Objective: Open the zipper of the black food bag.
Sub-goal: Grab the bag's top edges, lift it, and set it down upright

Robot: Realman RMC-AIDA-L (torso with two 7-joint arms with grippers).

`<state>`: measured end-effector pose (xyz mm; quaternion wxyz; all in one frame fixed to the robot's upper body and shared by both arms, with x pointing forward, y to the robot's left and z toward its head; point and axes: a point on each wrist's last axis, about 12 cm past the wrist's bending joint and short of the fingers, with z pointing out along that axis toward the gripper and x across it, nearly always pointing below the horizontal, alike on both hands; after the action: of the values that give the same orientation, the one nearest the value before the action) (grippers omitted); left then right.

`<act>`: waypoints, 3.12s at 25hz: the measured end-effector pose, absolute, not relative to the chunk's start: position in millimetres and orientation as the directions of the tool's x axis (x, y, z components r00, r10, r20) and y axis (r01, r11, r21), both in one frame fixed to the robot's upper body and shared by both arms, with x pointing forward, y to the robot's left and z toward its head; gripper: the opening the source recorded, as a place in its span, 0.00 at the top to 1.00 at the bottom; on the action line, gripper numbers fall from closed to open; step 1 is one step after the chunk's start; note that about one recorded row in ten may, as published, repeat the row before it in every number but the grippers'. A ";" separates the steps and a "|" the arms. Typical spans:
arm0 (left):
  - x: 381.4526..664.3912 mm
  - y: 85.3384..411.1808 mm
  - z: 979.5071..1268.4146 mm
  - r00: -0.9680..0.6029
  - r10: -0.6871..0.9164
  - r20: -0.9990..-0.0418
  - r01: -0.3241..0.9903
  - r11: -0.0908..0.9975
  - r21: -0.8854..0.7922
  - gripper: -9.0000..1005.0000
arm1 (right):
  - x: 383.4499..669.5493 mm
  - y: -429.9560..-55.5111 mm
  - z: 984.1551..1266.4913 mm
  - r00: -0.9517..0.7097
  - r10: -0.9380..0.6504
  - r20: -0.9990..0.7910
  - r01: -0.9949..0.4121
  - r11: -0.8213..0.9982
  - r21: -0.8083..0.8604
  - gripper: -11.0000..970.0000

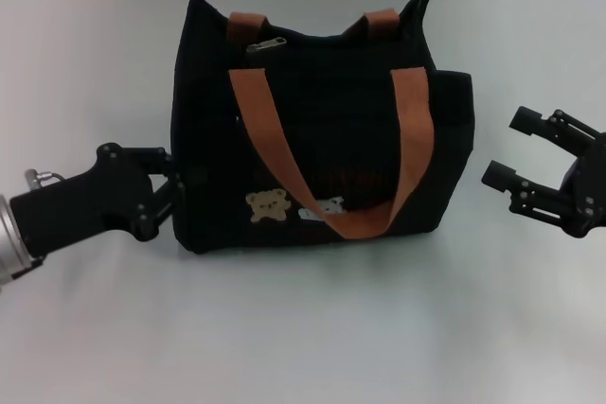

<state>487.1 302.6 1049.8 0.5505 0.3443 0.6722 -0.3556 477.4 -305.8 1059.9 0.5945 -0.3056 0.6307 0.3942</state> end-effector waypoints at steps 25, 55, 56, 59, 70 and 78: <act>522.4 317.3 1146.7 0.264 0.090 -0.960 0.900 0.335 0.278 0.91 | 521.6 -155.8 1052.8 -0.401 0.081 -0.913 -0.885 0.225 0.408 0.13; 511.1 268.4 1111.3 0.243 0.039 -0.969 0.952 0.182 0.246 0.91 | 476.7 -261.5 1038.7 -0.007 0.167 -0.986 -0.800 0.591 0.106 0.13; 512.6 266.6 1108.6 0.236 0.042 -0.971 0.952 0.192 0.240 0.91 | 472.2 -255.4 1036.4 0.084 0.137 -0.987 -0.782 0.623 0.020 0.13; 513.2 265.3 1106.4 0.227 0.045 -0.973 0.952 0.199 0.231 0.91 | 467.6 -250.0 1034.1 0.152 0.102 -0.983 -0.767 0.639 -0.053 0.13; 515.2 257.9 1101.5 0.208 0.029 -0.978 0.956 0.204 0.209 0.92 | 445.7 -209.9 1026.8 0.416 -0.071 -0.906 -0.614 0.713 -0.338 0.13; 519.1 251.4 1100.7 0.198 0.027 -0.980 0.960 0.195 0.199 0.92 | 439.0 -196.1 1029.1 0.508 -0.165 -0.845 -0.506 0.737 -0.448 0.13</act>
<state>519.1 251.4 1100.7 0.5926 0.4977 0.4962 -0.3936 439.0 -196.1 1029.1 0.7962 -0.3463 0.4844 0.1069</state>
